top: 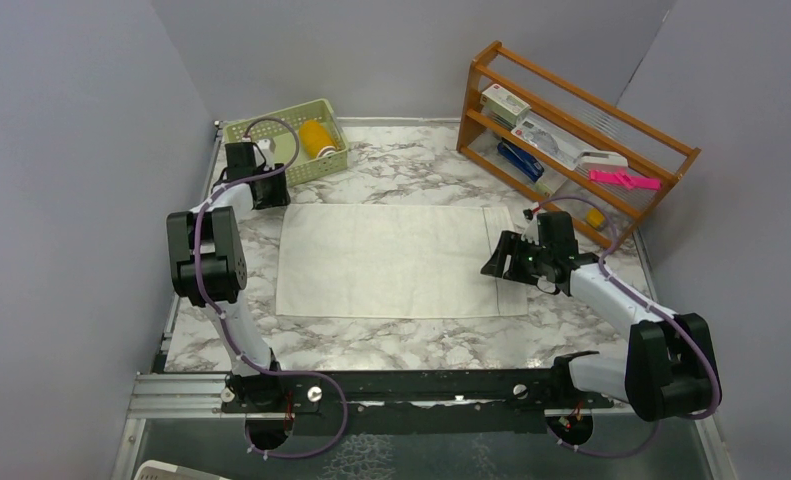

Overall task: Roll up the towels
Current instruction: Fold the towel at the center of the board.

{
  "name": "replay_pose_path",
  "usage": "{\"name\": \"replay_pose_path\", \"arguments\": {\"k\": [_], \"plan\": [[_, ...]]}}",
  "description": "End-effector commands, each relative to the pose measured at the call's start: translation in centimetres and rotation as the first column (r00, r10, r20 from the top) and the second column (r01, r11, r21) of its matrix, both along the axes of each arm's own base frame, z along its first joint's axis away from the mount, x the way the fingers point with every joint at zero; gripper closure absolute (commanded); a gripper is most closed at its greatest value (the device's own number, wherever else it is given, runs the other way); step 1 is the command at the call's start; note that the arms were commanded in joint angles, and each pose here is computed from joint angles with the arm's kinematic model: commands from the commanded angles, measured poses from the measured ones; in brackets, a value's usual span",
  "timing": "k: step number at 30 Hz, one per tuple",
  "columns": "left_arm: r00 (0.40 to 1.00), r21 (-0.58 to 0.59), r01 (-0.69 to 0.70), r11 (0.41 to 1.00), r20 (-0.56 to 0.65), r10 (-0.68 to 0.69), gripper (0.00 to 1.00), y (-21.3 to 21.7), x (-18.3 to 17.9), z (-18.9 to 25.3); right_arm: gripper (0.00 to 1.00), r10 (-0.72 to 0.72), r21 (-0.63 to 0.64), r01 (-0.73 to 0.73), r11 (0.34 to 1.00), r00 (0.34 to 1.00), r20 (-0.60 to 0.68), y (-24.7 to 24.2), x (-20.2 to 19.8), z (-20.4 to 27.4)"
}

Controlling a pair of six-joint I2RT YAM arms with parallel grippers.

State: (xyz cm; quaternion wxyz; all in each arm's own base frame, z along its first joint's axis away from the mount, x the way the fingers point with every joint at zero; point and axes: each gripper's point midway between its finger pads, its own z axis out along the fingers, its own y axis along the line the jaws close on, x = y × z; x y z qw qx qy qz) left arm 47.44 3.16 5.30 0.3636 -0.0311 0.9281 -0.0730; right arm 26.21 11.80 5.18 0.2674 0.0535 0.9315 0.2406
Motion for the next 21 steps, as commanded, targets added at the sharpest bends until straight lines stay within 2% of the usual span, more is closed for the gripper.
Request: {"name": "replay_pose_path", "arguments": {"k": [1,17,19,21], "plan": [[0.999,-0.041,0.053,0.998,0.009,-0.052,0.48,-1.3,-0.2,-0.1,0.35,0.018,0.014,-0.018,1.000,0.999,0.030,0.2,0.4,1.2],[0.995,0.020,0.041,0.999,-0.088,-0.039,0.55,-0.8,-1.3,-4.5,0.35,-0.001,0.000,0.001,1.000,0.998,0.060,-0.2,0.7,2.4],[0.994,0.032,0.046,0.998,-0.100,-0.043,0.60,-0.9,-1.5,-5.0,0.35,-0.005,-0.002,0.006,1.000,0.998,0.067,-0.3,0.8,2.6],[0.992,0.037,0.054,0.998,-0.114,-0.050,0.70,-1.1,-1.6,-5.5,0.35,-0.014,-0.004,0.015,1.000,0.997,0.079,-0.3,1.0,3.0]]}}
